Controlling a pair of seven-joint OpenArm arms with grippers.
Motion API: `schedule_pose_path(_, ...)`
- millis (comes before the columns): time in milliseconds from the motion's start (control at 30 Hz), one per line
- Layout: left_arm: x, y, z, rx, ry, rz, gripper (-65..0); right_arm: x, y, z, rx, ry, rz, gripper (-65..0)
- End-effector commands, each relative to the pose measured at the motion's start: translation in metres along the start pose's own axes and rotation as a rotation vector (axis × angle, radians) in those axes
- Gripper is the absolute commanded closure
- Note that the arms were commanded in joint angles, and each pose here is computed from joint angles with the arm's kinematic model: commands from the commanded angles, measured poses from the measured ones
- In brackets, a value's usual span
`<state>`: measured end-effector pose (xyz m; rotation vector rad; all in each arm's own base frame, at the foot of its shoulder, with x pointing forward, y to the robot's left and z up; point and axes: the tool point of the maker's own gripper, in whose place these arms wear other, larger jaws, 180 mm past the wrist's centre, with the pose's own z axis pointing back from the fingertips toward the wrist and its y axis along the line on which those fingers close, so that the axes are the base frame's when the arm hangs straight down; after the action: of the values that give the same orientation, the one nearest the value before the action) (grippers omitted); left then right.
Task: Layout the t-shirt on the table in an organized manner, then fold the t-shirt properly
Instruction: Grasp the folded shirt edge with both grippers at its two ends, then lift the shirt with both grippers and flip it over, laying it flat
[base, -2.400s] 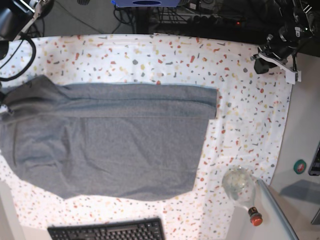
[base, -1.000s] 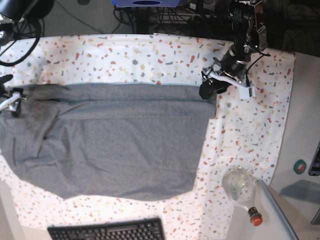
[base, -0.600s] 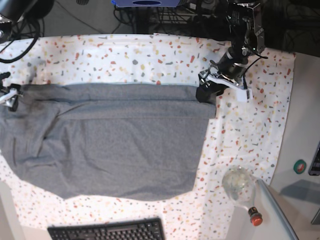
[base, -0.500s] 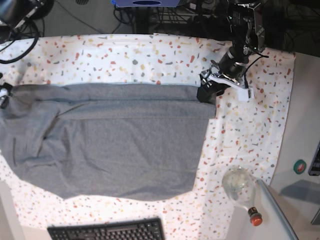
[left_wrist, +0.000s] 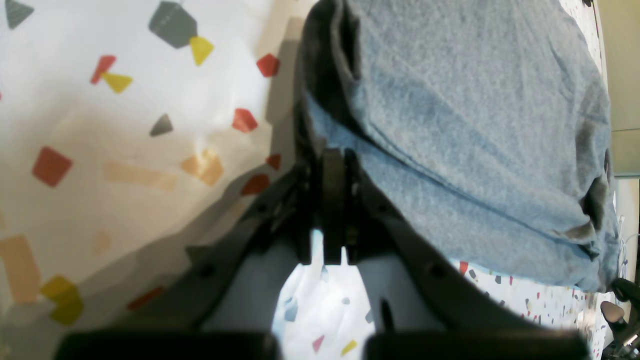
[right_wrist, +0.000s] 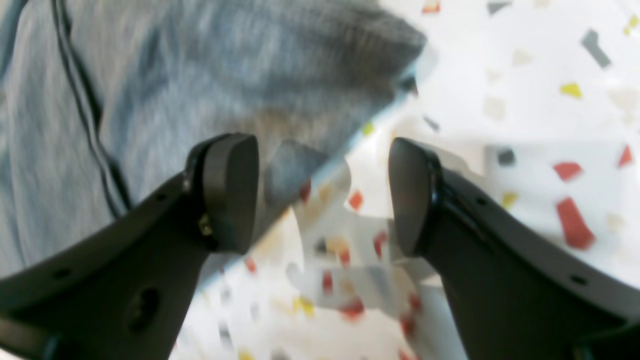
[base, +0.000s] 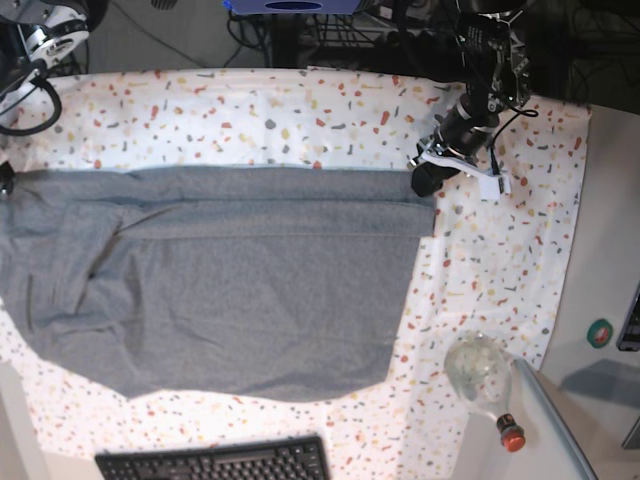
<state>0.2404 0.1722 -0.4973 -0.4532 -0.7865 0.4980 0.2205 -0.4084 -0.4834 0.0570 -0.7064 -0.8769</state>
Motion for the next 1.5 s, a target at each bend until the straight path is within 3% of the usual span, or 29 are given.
schedule_pose_path(0,-0.012,0.005,0.003,0.020,0.051,-0.014,0.0,0.015,-0.001,0.000,0.003,-0.049,-0.014,-37.4)
schedule_pose_path(233,-0.019,0.007,0.004,0.025,0.093,-0.017,0.0,-0.005,0.010,-0.020,0.033,-0.012,-0.085,-34.5)
schedule_pose_path(300,-0.013,0.006,0.007,0.021,0.101,-0.044,0.0,-0.002,0.011,-0.021,0.037,-0.037,-0.096,-23.4)
schedule_pose_path(400,0.000,-0.001,0.008,0.006,0.074,-0.069,0.0,0.006,0.014,-0.021,0.064,-0.097,-0.153,0.0)
schedule_pose_path(500,0.009,-0.003,0.017,0.002,0.053,-0.104,0.0,0.010,0.011,-0.014,0.073,-0.090,-0.153,0.0)
schedule_pose_path(667,0.031,-0.003,0.044,0.044,0.063,-0.196,0.0,0.040,0.006,0.035,0.021,-0.083,0.014,0.0)
schedule_pose_path(833,0.077,-0.020,0.062,0.091,-0.008,-0.261,0.0,0.071,0.021,0.067,-0.001,-0.096,0.113,0.0)
schedule_pose_path(1000,0.148,-0.075,0.052,0.022,-0.105,-0.315,0.0,0.126,0.078,0.063,0.050,-0.135,0.163,0.0)
schedule_pose_path(1167,0.238,-0.154,0.037,-0.098,-0.192,-0.369,0.0,0.200,0.167,0.069,0.160,-0.226,0.238,0.0)
schedule_pose_path(1267,0.282,-0.204,0.031,-0.156,-0.258,-0.432,0.0,0.239,0.207,0.073,0.205,-0.257,0.216,0.0)
schedule_pose_path(1367,0.320,-0.245,0.022,-0.146,-0.308,-0.498,0.0,0.285,0.245,0.088,0.262,-0.347,0.210,0.0)
schedule_pose_path(1467,0.367,-0.299,0.025,-0.205,-0.397,-0.469,0.0,0.337,0.280,0.124,0.311,-0.475,0.236,0.0)
